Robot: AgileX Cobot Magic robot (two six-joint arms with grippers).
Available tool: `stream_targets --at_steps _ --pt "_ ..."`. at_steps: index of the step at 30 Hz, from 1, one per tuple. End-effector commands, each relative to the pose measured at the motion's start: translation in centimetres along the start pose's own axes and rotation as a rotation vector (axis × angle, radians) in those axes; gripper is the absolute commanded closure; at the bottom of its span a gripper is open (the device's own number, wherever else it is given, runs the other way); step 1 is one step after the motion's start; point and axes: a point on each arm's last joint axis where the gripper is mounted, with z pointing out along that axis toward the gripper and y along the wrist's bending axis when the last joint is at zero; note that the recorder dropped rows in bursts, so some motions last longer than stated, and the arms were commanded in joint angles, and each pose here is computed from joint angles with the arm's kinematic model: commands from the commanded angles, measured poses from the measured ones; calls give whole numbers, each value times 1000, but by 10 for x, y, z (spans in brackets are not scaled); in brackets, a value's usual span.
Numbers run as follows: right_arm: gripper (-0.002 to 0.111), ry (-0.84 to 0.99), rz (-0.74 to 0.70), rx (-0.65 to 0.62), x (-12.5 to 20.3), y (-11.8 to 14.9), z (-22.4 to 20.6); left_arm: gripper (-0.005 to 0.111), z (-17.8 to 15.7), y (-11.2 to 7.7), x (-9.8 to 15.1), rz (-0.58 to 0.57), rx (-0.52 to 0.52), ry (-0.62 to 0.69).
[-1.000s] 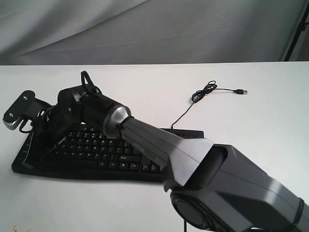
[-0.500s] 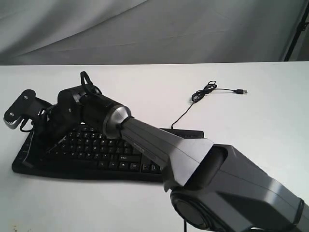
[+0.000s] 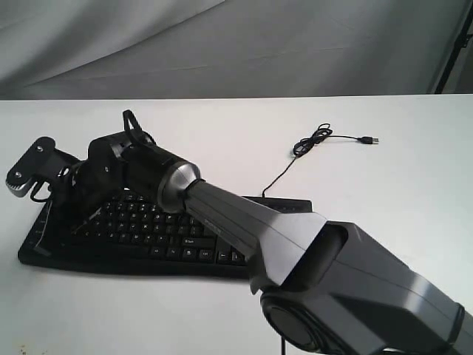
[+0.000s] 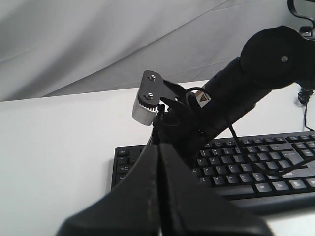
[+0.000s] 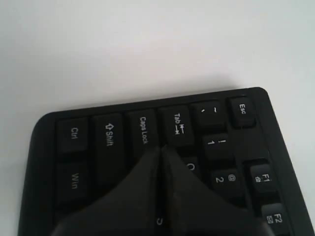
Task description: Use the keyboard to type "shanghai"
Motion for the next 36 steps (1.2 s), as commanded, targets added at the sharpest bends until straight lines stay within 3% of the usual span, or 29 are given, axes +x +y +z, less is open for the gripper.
stream_targets --at_steps 1,9,16,27,36 --pt "108 -4 -46 52 -13 -9 -20 107 0 0 1 1 4 -4" --pt "108 106 -116 87 -20 -13 -46 107 0 0 1 1 4 -4" --pt "108 160 -79 21 -20 -16 -68 107 0 0 1 1 4 -4" --pt "108 229 9 68 37 -28 -93 107 0 0 1 1 4 -4" --pt "108 165 35 59 48 -27 -94 107 0 0 1 1 4 -4"
